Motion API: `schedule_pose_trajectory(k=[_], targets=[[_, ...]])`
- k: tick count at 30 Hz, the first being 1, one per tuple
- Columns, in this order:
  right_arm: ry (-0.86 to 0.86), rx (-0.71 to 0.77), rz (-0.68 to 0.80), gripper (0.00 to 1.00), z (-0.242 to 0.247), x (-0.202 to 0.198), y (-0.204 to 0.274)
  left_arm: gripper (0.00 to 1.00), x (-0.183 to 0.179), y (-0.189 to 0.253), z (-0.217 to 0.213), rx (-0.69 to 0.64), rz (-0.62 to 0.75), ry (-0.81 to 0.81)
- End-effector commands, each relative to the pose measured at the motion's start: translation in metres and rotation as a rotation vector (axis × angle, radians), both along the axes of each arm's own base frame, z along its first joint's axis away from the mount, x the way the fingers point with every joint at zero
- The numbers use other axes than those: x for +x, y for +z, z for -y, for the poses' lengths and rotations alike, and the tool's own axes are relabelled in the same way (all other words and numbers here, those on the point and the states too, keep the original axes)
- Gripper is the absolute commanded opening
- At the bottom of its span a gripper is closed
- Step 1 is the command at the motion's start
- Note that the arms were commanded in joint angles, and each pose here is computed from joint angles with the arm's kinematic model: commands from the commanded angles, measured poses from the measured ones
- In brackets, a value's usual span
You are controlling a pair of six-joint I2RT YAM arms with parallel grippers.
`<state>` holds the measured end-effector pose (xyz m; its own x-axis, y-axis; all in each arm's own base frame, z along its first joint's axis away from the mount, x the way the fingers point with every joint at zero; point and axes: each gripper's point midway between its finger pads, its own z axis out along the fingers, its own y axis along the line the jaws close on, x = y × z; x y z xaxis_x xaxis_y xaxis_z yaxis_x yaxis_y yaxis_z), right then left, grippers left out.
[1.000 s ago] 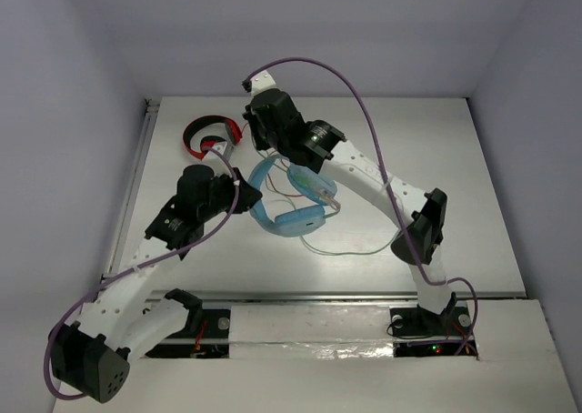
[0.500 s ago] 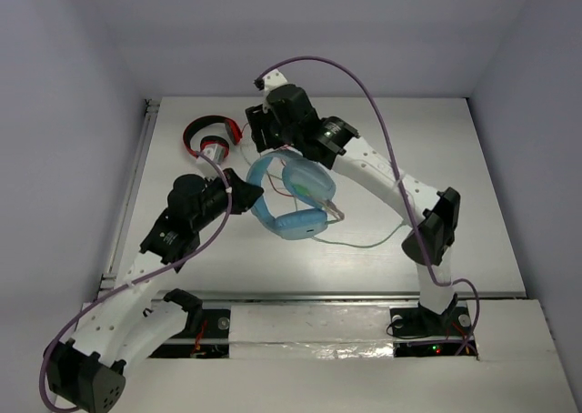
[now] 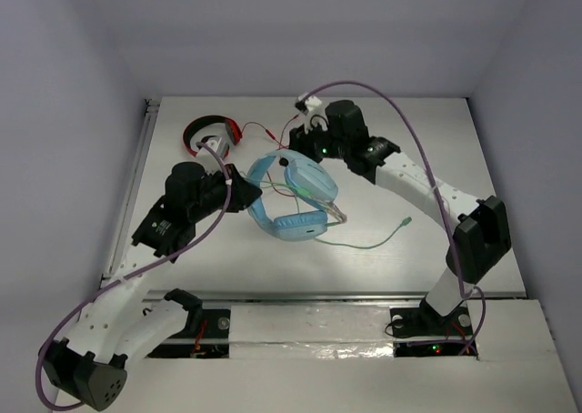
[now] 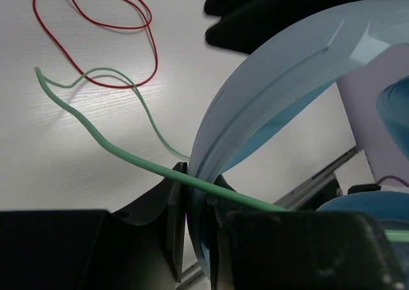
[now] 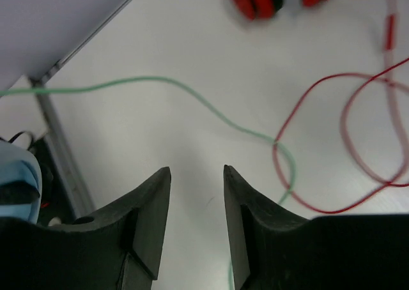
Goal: Wrap the headphones
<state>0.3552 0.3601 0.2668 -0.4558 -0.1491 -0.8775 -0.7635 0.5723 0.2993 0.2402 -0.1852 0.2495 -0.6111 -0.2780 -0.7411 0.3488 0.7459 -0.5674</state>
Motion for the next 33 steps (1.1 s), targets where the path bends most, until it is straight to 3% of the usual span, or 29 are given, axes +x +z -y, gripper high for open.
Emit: schedule_pose_trajectory(k=[1, 4, 6, 9, 13, 18, 28, 33], targets=[[0.267, 0.196, 0.100, 0.44, -0.029, -0.040, 0.024, 0.00, -0.013, 0.049, 0.014, -0.074, 0.069, -0.098], [0.335, 0.254, 0.097, 0.48, -0.034, -0.052, 0.021, 0.00, -0.015, 0.060, 0.018, -0.080, 0.076, -0.133], [0.333, 0.266, 0.091, 0.62, -0.037, -0.050, 0.017, 0.00, -0.020, 0.069, 0.024, -0.095, 0.079, -0.184], [0.344, 0.278, 0.092, 0.75, -0.042, -0.041, 0.008, 0.00, -0.028, 0.077, 0.031, -0.117, 0.068, -0.245], [0.422, 0.273, 0.094, 0.82, -0.054, -0.039, -0.008, 0.00, -0.036, 0.081, 0.036, -0.133, 0.053, -0.298], [0.481, 0.237, 0.084, 0.85, -0.066, -0.029, -0.018, 0.00, -0.052, 0.087, 0.044, -0.169, 0.024, -0.393], [0.549, 0.331, 0.135, 0.87, -0.075, -0.033, -0.005, 0.00, -0.065, 0.089, 0.048, -0.191, -0.011, -0.452], [0.602, 0.389, 0.083, 0.84, -0.082, -0.039, -0.005, 0.00, -0.072, 0.089, 0.049, -0.207, -0.024, -0.484]])
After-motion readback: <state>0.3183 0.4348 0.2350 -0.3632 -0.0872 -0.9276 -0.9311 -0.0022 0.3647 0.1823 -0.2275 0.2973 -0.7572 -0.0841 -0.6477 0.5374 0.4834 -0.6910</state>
